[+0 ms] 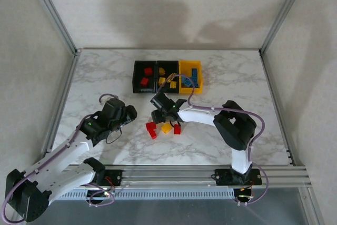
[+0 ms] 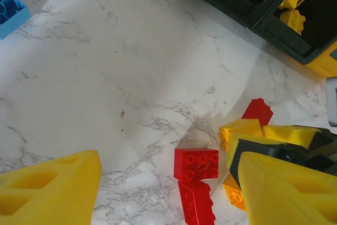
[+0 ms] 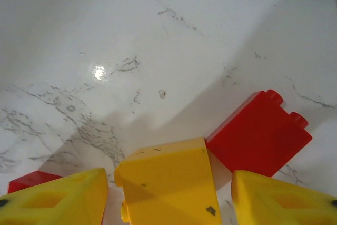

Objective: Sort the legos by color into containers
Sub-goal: Pick up the lego from the center of the table.

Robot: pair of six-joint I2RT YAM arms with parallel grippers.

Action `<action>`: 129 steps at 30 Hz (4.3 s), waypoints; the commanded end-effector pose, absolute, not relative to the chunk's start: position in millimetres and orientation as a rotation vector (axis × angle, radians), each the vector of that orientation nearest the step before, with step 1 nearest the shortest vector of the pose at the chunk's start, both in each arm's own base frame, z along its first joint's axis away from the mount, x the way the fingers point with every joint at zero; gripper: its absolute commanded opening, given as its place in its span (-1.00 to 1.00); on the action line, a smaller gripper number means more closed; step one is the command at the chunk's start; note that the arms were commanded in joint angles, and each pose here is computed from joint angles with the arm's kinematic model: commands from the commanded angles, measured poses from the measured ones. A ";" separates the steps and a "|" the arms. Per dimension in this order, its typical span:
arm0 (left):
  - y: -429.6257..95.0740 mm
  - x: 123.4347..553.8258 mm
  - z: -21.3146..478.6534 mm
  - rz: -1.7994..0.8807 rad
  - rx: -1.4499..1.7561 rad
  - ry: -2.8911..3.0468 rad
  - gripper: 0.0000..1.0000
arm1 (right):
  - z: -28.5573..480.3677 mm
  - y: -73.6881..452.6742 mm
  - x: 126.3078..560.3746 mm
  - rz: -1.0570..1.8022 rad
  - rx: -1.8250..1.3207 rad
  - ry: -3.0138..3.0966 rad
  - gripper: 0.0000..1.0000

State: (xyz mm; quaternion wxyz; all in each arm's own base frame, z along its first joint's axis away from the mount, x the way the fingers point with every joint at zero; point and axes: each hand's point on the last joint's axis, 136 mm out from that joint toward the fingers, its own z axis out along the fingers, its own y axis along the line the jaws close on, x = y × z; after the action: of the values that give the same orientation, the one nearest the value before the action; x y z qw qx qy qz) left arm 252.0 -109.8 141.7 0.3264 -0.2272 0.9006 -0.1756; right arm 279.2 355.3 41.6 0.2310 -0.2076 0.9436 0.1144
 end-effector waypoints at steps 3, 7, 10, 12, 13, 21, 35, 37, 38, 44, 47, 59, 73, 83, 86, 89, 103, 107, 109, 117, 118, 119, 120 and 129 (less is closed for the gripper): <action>-106.7 250.2 139.2 -0.465 -0.621 2.358 0.38 | 37.3 358.9 282.3 0.252 -0.599 2.582 0.01; -106.6 250.3 137.8 -0.463 -0.626 2.359 0.38 | 36.4 360.4 281.6 0.242 -0.618 2.577 -0.22; -107.4 250.9 138.4 -0.470 -0.628 2.357 0.38 | 42.1 362.2 282.5 0.239 -0.625 2.566 -0.35; -108.0 251.1 137.5 -0.470 -0.627 2.360 0.38 | 50.6 363.7 283.4 0.250 -0.622 2.551 -0.37; -108.2 251.4 136.7 -0.470 -0.627 2.361 0.38 | 56.1 364.5 283.9 0.258 -0.620 2.543 -0.38; -112.0 254.3 136.2 -0.485 -0.624 2.363 0.38 | 94.6 369.8 290.8 0.308 -0.601 2.477 -0.37; -114.1 255.2 134.5 -0.494 -0.630 2.368 0.37 | 67.6 375.0 287.7 0.327 -0.609 2.528 -0.37; -114.2 255.2 134.4 -0.495 -0.632 2.369 0.37 | 58.7 373.5 288.7 0.324 -0.601 2.546 -0.37; -114.3 255.1 134.5 -0.496 -0.631 2.369 0.37 | 55.0 373.2 289.7 0.326 -0.597 2.552 -0.36; -113.7 254.1 133.3 -0.491 -0.632 2.374 0.37 | 39.5 372.0 295.1 0.339 -0.578 2.580 -0.36; -113.2 254.3 134.0 -0.489 -0.632 2.371 0.37 | 36.3 372.7 295.7 0.335 -0.581 2.589 -0.17; -113.3 256.0 134.4 -0.478 -0.628 2.374 0.37 | 27.7 372.0 299.6 0.278 -0.603 2.608 0.14; -113.6 257.4 133.2 -0.473 -0.633 2.379 0.34 | 25.1 381.0 299.0 0.304 -0.639 2.618 0.22; -113.1 256.8 131.8 -0.469 -0.634 2.382 0.34 | 21.2 387.5 301.0 0.317 -0.649 2.627 0.23; -112.5 256.4 131.7 -0.465 -0.636 2.382 0.33 | 20.1 387.7 301.5 0.312 -0.651 2.628 0.26; -111.8 256.1 131.8 -0.461 -0.635 2.382 0.33 | 19.4 386.8 302.7 0.304 -0.648 2.629 0.18; -120.7 260.5 141.3 -0.531 -0.610 2.356 0.34 | 99.0 384.2 319.2 0.374 -0.577 2.490 -0.14; -130.0 265.8 153.7 -0.608 -0.580 2.318 0.34 | 128.5 366.9 341.9 0.372 -0.489 2.455 -0.13; -132.2 267.8 156.8 -0.621 -0.573 2.308 0.35 | 134.5 354.8 358.2 0.354 -0.435 2.452 -0.13; -135.9 271.0 154.8 -0.627 -0.567 2.318 0.35 | 134.3 335.3 433.8 0.337 -0.272 2.448 -0.10; -135.8 271.0 154.4 -0.625 -0.568 2.319 0.35 | 132.8 338.2 438.0 0.338 -0.266 2.450 -0.10; -136.0 271.2 154.3 -0.626 -0.568 2.320 0.35 | 130.8 329.5 452.5 0.335 -0.229 2.453 -0.09; -135.8 271.3 154.0 -0.623 -0.567 2.320 0.35 | 129.0 329.4 460.5 0.342 -0.218 2.455 -0.08; -136.0 272.2 148.5 -0.610 -0.570 2.333 0.35 | 112.4 331.5 510.3 0.343 -0.141 2.471 0.05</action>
State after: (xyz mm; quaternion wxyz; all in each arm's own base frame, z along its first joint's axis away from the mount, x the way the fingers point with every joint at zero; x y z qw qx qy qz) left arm 266.7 -134.2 140.8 0.3178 -0.2218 0.8941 -0.2245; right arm 501.5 332.5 108.0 0.3191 -0.0669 0.9369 0.1263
